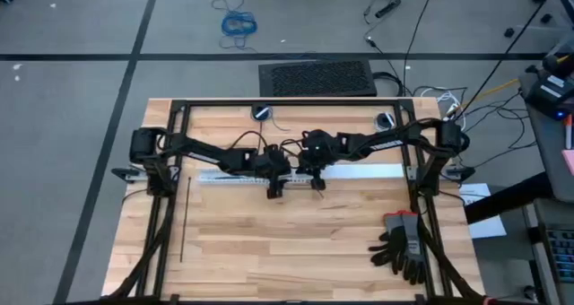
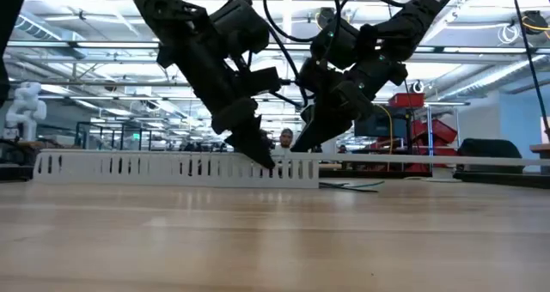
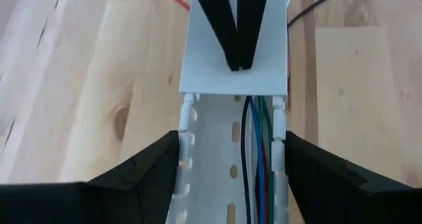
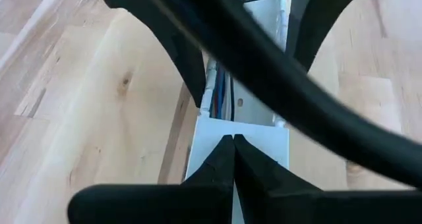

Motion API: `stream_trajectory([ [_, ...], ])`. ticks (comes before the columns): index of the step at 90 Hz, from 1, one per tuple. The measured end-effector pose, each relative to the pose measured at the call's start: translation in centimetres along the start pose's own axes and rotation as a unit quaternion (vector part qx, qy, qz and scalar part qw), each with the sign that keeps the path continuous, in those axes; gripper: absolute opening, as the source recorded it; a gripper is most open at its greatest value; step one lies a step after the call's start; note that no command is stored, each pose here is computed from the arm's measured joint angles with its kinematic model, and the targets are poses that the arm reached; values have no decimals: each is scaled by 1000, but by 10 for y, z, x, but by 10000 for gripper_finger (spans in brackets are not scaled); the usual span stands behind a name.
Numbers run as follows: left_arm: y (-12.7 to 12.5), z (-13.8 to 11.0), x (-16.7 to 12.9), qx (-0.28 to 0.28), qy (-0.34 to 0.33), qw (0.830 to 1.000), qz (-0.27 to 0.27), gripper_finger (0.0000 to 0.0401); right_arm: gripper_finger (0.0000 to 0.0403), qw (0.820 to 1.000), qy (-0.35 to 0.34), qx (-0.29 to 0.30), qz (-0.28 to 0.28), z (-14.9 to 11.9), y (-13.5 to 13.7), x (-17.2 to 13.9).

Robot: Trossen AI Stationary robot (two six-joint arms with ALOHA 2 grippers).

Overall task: Ziptie cables
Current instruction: Close the cable duct

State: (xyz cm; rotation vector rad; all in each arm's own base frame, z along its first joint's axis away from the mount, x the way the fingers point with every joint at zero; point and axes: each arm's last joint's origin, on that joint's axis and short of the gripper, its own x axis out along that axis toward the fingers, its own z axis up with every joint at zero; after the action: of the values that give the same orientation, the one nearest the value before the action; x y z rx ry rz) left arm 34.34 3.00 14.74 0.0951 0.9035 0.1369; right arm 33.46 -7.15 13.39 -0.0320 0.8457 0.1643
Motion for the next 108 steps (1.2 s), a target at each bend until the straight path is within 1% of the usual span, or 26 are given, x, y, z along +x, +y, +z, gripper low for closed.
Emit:
stream_trajectory([
  [24, -1, -16, 7, -12, 12, 1000, 5, 255, 0, 1000, -3, -1, 5, 0, 0, 2],
  [40, -2, -24, 9, -27, 6, 1000, 10, 255, 0, 1000, -3, -9, 6, 3, 1, 7],
  [65, -4, -29, 20, -29, 7, 1000, 7, 255, 0, 1000, 11, -22, 17, 18, -5, 23],
  [80, -4, -30, 21, -31, 7, 999, 7, 255, 0, 999, 10, -35, 16, 30, -4, 28],
  [92, -4, -30, 21, -34, 6, 999, 5, 255, 0, 999, 4, -40, 10, 39, -5, 26],
  [108, -4, -29, 22, -40, 5, 999, 4, 255, 0, 998, -3, -62, 7, 56, -2, 12],
])
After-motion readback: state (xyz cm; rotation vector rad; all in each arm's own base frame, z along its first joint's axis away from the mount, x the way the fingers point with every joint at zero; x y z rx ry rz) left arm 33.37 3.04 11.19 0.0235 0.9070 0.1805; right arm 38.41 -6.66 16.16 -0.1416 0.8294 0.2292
